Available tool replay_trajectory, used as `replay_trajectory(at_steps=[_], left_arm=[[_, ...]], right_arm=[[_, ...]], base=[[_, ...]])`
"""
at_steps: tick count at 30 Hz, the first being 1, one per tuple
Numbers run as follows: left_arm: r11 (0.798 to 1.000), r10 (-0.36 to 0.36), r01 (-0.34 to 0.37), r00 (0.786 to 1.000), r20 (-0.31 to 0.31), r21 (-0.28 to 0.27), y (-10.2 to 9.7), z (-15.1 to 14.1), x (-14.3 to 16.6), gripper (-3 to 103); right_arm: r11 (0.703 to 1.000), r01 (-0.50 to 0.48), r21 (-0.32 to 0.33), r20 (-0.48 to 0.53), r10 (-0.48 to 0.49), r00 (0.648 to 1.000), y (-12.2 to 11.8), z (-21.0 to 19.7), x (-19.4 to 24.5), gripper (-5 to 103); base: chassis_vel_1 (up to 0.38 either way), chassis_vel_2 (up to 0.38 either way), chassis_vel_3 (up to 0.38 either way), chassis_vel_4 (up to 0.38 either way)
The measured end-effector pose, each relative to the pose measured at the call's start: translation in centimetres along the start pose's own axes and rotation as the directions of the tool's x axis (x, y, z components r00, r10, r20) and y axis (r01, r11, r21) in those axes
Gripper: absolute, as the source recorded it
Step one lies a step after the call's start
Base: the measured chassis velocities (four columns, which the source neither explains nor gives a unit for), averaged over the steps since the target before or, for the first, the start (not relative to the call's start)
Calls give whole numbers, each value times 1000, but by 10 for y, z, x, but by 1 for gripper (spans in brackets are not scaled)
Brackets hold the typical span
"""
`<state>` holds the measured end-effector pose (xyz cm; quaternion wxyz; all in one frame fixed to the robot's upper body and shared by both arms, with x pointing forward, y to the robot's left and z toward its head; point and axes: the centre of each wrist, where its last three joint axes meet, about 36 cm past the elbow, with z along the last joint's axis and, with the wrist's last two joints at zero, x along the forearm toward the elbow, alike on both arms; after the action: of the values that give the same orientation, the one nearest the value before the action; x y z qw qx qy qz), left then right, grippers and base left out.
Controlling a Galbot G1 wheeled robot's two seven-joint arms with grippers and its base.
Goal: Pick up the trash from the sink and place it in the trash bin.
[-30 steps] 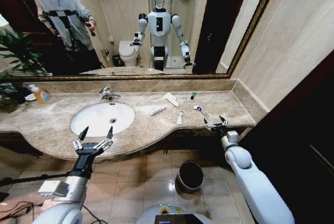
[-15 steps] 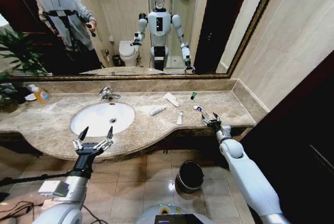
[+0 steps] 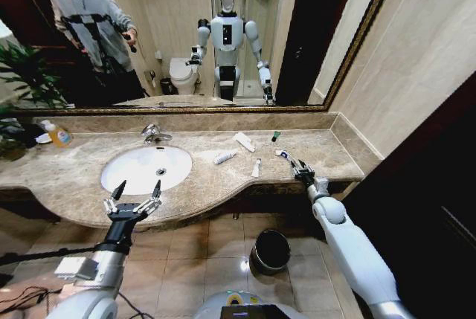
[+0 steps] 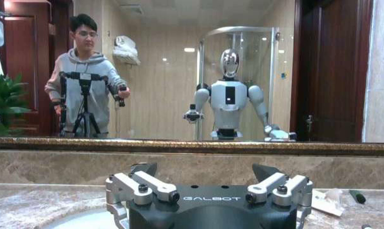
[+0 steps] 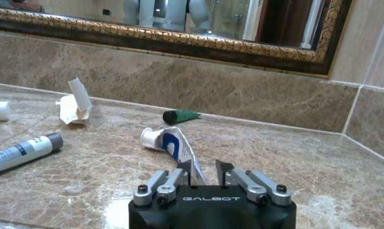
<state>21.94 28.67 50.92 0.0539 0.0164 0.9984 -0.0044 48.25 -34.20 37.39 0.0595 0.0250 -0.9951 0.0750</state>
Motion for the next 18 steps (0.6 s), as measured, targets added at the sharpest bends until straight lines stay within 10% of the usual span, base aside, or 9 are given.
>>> replay_trajectory(at_steps=[18], left_arm=[[1000, 0, 0, 1000, 0, 0, 0, 0, 0, 100]], right_arm=[[1000, -20, 0, 20, 20, 1000, -10, -8, 14, 0]], base=[[0, 0, 0, 0]])
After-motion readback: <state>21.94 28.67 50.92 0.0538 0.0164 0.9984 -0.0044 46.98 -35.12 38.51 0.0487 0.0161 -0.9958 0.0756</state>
